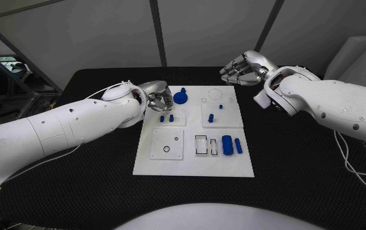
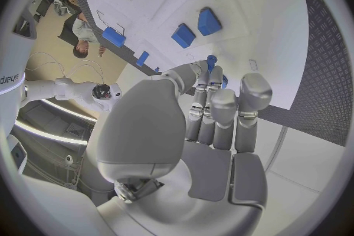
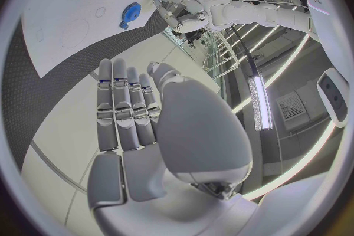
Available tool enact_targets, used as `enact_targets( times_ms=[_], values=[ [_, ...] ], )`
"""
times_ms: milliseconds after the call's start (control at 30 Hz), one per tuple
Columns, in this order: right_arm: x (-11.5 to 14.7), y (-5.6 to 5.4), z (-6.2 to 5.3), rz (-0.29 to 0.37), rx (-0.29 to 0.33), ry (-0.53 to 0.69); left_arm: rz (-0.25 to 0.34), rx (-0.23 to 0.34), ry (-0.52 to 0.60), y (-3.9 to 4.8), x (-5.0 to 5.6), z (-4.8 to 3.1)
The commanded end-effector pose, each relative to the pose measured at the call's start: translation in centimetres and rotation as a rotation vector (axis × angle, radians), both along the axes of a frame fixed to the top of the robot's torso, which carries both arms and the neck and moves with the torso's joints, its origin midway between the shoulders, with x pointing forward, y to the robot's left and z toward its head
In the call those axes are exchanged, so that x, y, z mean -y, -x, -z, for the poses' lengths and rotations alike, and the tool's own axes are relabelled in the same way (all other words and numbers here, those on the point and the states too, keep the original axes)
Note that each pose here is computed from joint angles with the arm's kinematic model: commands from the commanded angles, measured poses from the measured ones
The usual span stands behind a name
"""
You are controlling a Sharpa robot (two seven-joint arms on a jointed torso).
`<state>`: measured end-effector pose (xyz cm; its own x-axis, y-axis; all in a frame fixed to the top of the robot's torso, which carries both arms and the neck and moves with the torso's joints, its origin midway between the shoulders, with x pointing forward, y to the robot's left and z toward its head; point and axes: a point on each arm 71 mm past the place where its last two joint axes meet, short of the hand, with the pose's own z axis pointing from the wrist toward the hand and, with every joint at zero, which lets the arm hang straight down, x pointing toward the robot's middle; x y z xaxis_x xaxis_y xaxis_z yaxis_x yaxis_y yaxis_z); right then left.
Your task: Assemble the parts on the task board
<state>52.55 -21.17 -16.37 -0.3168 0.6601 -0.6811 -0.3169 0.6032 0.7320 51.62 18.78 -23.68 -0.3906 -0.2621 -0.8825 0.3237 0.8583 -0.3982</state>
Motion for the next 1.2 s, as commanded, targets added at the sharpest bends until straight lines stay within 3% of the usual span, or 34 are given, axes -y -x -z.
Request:
enact_targets(
  times_ms=[33, 1200],
  values=[
    [-0.10, 0.03, -0.18, -0.006, 0.009, -0.002, 0.018, -0.026, -0.005, 0.15, 0.23, 0.26],
    [-0.08, -0.04, -0.16, -0.005, 0.009, -0.002, -0.003, -0.014, -0.004, 0.19, -0.35, 0.15]
  ],
)
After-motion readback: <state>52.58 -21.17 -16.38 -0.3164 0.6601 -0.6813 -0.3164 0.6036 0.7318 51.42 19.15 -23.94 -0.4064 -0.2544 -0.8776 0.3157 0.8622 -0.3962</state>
